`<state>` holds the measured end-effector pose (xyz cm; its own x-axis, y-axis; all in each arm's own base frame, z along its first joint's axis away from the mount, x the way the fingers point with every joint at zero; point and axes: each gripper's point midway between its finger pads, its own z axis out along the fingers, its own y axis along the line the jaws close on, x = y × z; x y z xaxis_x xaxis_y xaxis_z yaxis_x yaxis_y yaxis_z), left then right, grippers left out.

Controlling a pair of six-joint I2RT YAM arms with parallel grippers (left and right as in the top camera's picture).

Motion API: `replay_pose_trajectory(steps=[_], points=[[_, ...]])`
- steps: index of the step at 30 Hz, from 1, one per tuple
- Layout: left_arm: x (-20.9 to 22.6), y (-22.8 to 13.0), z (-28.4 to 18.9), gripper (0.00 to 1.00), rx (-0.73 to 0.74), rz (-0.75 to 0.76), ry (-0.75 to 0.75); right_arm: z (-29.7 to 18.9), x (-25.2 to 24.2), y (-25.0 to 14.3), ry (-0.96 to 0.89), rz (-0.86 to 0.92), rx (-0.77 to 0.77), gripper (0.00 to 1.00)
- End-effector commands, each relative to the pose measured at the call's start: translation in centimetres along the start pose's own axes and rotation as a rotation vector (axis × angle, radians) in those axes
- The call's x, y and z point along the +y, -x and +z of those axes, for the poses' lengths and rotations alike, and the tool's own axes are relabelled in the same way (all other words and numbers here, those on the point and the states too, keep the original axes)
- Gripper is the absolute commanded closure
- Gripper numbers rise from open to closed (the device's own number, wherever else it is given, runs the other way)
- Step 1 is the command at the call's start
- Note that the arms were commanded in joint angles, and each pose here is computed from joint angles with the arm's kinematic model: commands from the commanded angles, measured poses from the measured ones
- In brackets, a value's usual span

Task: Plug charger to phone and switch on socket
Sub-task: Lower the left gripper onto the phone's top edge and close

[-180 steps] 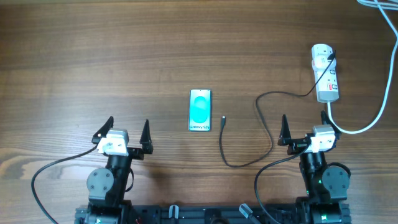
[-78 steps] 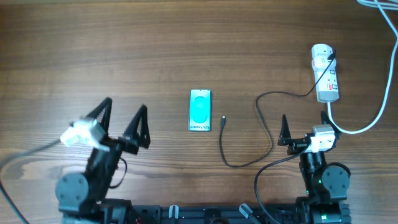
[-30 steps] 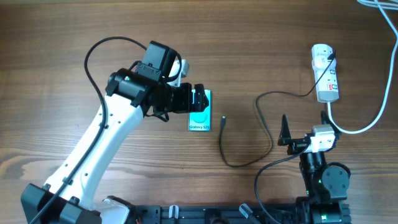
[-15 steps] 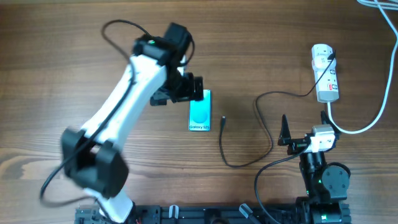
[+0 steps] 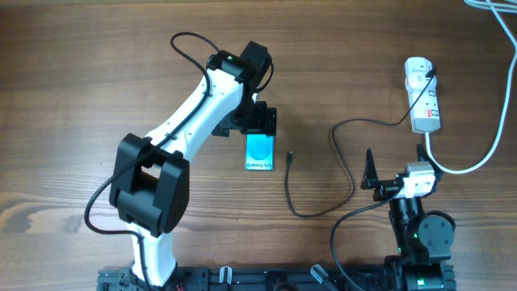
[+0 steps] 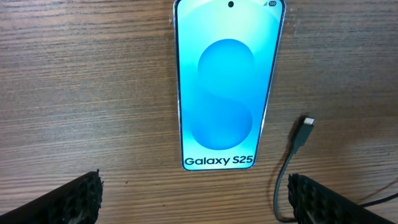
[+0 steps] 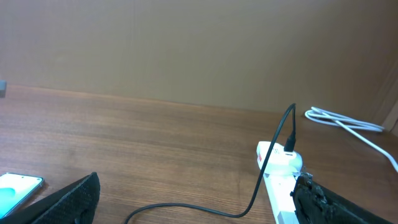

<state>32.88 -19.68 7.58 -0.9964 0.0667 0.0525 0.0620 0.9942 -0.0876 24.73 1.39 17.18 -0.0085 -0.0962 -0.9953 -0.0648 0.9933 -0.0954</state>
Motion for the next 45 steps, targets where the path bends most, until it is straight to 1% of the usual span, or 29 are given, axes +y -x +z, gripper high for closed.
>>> replay_pose_trajectory(steps=[1,8,12,22,27,32,38,45], points=[[-0.3,0.5,-0.7,0.0,-0.036,0.019,-0.005,0.0,0.1,0.0,0.006,-0.009,-0.002,0.0],[-0.5,0.9,-0.7,0.0,-0.052,0.021,-0.012,0.0,0.1,0.0,0.006,-0.009,-0.002,0.0],[-0.3,0.4,-0.7,0.0,-0.031,0.019,-0.004,0.0,0.1,0.0,0.006,-0.009,-0.002,0.0],[-0.3,0.4,-0.7,0.0,-0.031,0.018,-0.003,0.0,0.1,0.0,0.006,-0.009,-0.002,0.0],[-0.3,0.4,-0.6,0.0,-0.031,-0.035,-0.004,0.0,0.1,0.0,0.006,-0.009,-0.002,0.0],[-0.2,0.4,-0.5,0.0,-0.028,-0.038,-0.002,0.0,0.1,0.0,0.006,-0.009,-0.002,0.0],[-0.1,0.4,0.8,0.0,0.001,-0.04,0.012,0.0,0.1,0.0,0.006,-0.009,-0.002,0.0],[-0.1,0.4,0.9,0.0,0.002,-0.04,0.012,0.0,0.1,0.0,0.006,-0.008,-0.002,0.0]])
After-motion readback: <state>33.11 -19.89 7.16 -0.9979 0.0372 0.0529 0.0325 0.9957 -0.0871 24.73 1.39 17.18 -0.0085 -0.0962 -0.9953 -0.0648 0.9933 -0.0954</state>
